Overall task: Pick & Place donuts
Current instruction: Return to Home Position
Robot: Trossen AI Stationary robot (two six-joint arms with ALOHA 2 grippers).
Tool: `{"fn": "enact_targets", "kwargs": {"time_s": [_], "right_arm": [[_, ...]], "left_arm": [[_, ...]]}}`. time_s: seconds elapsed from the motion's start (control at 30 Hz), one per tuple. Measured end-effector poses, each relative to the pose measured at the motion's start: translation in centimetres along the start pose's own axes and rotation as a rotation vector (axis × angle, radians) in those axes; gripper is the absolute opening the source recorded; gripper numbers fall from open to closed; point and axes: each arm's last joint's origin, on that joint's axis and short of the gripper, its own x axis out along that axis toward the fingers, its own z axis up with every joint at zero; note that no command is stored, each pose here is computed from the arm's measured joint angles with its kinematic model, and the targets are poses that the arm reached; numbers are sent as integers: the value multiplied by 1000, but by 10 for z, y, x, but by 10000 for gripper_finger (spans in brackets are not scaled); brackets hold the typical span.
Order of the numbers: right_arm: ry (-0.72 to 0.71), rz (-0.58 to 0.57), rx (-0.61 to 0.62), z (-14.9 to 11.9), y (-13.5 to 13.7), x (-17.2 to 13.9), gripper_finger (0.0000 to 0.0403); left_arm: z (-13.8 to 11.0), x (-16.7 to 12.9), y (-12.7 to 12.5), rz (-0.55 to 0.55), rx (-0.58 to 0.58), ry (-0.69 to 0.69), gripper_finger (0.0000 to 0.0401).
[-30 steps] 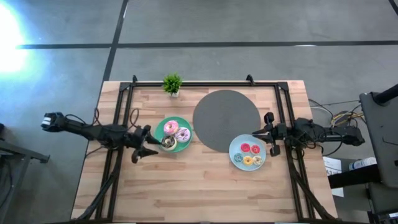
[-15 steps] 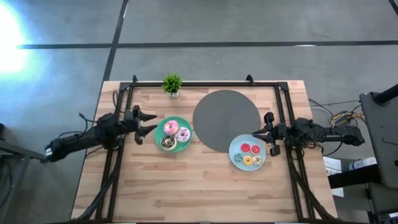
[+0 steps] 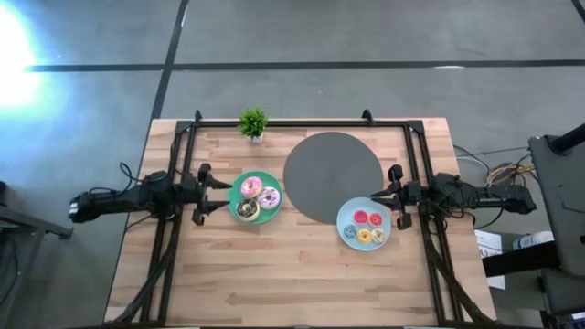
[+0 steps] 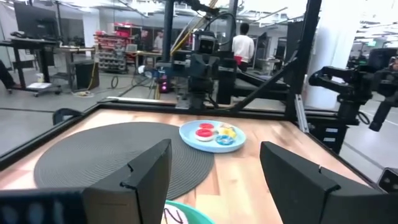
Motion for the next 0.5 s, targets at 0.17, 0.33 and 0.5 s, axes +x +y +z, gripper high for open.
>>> {"fn": "enact_targets", "kwargs": {"time_s": [0.17, 0.33, 0.5], "right_arm": [[0, 0, 0, 0, 0, 0, 34], [0, 0, 0, 0, 0, 0, 34], [0, 0, 0, 0, 0, 0, 34]], "left_arm": [[0, 0, 0, 1, -7, 0, 220], [1, 1, 0, -2, -96, -2, 220], [0, 1, 0, -2, -115, 3, 220]]}}
